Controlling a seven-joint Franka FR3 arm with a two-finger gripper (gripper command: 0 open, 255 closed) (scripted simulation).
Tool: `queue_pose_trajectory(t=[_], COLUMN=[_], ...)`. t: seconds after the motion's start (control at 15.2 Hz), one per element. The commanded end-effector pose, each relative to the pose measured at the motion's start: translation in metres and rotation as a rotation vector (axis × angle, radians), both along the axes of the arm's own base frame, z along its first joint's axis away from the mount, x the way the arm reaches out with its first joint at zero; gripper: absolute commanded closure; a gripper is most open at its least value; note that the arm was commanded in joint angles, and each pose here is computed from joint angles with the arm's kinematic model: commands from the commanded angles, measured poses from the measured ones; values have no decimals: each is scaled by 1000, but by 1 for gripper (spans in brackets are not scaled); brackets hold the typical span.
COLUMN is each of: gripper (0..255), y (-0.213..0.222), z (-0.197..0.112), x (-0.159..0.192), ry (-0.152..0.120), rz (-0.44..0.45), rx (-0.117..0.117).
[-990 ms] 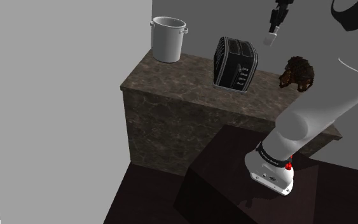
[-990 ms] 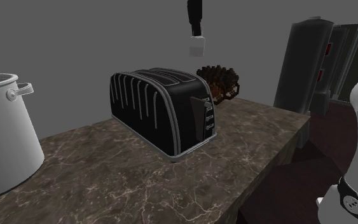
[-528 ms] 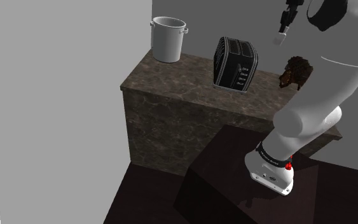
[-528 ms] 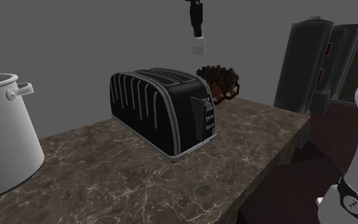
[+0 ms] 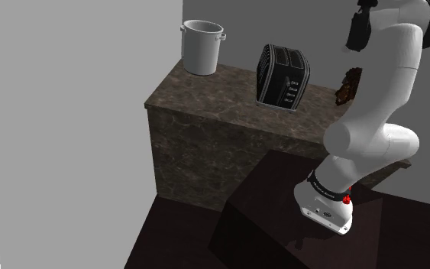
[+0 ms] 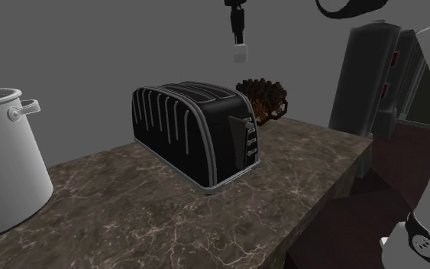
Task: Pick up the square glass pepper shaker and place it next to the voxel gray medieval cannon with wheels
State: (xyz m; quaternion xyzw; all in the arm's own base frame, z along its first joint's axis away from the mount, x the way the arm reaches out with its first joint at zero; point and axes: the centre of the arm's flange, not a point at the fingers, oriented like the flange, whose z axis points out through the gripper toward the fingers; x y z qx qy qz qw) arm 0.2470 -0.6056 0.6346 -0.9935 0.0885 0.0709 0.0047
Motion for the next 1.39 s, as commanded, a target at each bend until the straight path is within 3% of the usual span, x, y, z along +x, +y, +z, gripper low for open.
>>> queue_pose_trajectory(t=[0.0,1.32], gripper=[255,255], y=[-20,-20], z=[-4,-109], x=[-7,-7], ry=[0,0], rz=[4,4], rx=[3,3])
